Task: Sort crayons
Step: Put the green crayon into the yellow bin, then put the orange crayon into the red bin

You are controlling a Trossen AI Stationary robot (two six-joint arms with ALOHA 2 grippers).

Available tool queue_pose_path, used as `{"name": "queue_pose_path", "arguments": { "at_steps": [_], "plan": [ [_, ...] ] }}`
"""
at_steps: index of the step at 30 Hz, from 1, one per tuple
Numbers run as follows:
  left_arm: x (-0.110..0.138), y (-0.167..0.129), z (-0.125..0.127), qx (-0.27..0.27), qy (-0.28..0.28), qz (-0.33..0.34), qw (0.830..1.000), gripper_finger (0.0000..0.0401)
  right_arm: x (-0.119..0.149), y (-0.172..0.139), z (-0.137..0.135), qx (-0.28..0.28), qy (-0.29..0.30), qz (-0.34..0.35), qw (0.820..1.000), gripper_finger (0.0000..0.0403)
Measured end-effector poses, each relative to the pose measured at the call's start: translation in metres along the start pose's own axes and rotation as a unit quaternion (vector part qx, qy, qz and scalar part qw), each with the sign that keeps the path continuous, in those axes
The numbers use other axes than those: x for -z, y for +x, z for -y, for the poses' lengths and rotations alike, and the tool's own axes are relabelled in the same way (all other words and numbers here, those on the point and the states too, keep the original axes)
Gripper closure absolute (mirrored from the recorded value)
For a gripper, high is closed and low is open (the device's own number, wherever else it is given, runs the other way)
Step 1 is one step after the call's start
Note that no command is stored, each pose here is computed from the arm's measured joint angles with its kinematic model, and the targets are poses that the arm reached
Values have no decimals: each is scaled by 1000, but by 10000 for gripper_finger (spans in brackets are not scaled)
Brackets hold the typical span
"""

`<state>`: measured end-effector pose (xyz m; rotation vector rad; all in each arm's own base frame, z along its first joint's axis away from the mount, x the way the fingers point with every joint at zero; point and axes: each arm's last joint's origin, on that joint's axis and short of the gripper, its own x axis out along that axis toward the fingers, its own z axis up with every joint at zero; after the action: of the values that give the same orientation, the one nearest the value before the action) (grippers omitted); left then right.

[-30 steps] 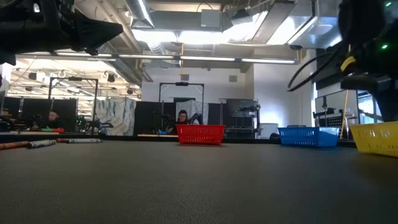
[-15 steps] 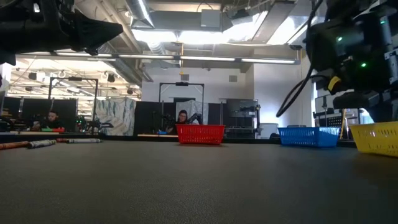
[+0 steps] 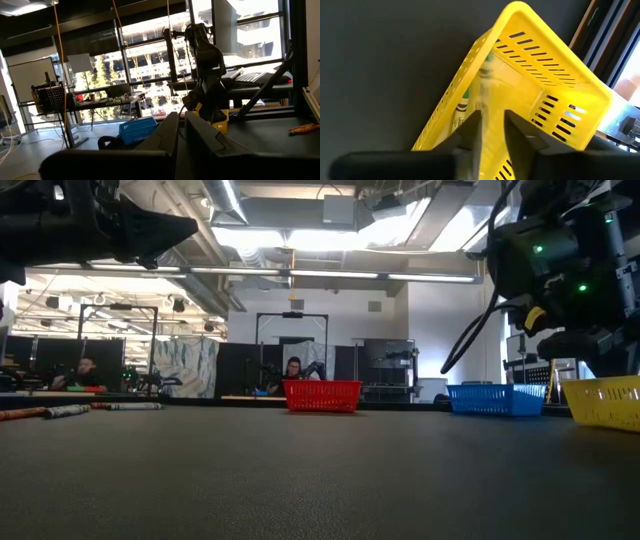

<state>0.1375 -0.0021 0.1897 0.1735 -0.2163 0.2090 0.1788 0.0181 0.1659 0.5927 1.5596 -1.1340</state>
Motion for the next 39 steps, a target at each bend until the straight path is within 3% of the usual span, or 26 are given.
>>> {"name": "queue_pose_path", "arguments": {
  "at_steps": [6,12,17,21,26,29,33,39],
  "plan": [
    [0,0,0,0,0,0,1000,376,2,-6,1,9,-17,-5,1000,280],
    [0,0,0,0,0,-1,1000,376,17,-45,-7,-13,-45,14,999,279],
    [0,0,0,5,-1,-1,1000,376,45,-85,-20,-89,-79,50,992,279],
    [0,0,0,6,-15,-1,1000,376,80,-108,-29,-169,-122,71,976,279],
    [0,0,1,6,-23,-1,1000,376,133,-117,-42,-295,-151,70,941,278],
    [0,0,1,6,-23,-1,1000,376,162,-112,-49,-341,-148,57,926,278],
    [0,0,0,6,-23,1,1000,376,191,-96,-60,-335,-154,36,929,278],
    [-1,0,0,5,-24,4,1000,376,221,-63,-73,-247,-186,-33,951,278]
  ]
}}
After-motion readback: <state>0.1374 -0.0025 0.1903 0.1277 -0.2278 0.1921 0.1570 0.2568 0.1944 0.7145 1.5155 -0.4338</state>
